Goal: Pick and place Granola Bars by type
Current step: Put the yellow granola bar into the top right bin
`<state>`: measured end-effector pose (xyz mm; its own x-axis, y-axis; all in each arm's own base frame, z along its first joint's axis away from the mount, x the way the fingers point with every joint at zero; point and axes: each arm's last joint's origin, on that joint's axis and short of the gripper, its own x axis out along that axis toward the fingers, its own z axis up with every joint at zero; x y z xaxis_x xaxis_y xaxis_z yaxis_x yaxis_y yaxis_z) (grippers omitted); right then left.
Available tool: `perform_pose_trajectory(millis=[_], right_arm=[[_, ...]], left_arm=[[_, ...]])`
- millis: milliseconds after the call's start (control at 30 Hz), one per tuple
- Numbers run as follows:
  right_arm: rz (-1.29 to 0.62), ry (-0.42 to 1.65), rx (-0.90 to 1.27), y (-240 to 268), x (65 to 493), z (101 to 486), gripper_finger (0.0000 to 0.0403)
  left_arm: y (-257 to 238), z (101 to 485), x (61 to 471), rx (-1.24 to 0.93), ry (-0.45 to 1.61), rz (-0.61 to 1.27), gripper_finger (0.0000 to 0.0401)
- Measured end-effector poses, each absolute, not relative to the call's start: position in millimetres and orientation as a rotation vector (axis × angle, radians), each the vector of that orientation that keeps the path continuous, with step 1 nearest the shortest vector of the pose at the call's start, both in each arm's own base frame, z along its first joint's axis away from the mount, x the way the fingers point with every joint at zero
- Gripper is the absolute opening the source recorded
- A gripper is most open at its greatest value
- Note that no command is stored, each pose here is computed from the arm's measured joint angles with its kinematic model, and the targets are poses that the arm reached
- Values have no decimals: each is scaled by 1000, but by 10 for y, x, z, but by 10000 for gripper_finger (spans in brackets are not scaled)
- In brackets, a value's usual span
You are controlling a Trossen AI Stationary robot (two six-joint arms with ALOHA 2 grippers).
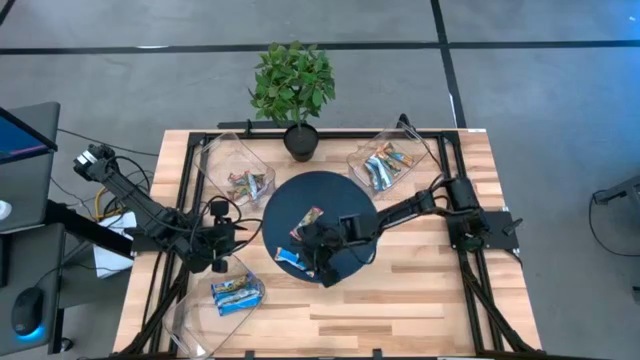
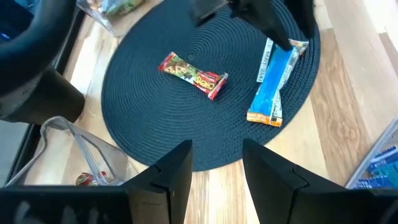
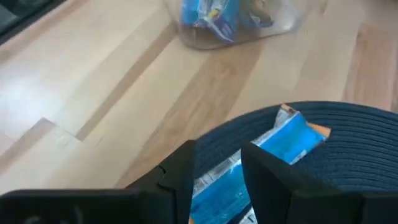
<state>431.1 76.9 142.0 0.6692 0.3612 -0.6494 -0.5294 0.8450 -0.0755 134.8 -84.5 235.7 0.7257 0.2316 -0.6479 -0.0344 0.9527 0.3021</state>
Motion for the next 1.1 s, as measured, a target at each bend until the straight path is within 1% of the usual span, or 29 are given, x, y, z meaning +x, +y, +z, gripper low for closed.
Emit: perform_pose_trajectory(millis=[200, 267, 400, 767, 1100], right_arm=[[395, 733, -338, 888, 4262, 1379, 122], [386, 732, -341, 893, 4263, 1380, 122], [364, 737, -304, 858, 4272, 1382, 122], [292, 832, -143, 799, 4218, 1309, 122], [301, 863, -132, 830, 4194, 1196, 122]], left_arm=[[-849, 2364, 1356, 289, 736, 147, 137], [-849, 2365, 1356, 289, 735, 147, 137], [-849, 2364, 1356, 288, 735, 147, 137], [-849, 2364, 1356, 285, 736, 147, 137], [-849, 2363, 1355, 285, 736, 146, 137]])
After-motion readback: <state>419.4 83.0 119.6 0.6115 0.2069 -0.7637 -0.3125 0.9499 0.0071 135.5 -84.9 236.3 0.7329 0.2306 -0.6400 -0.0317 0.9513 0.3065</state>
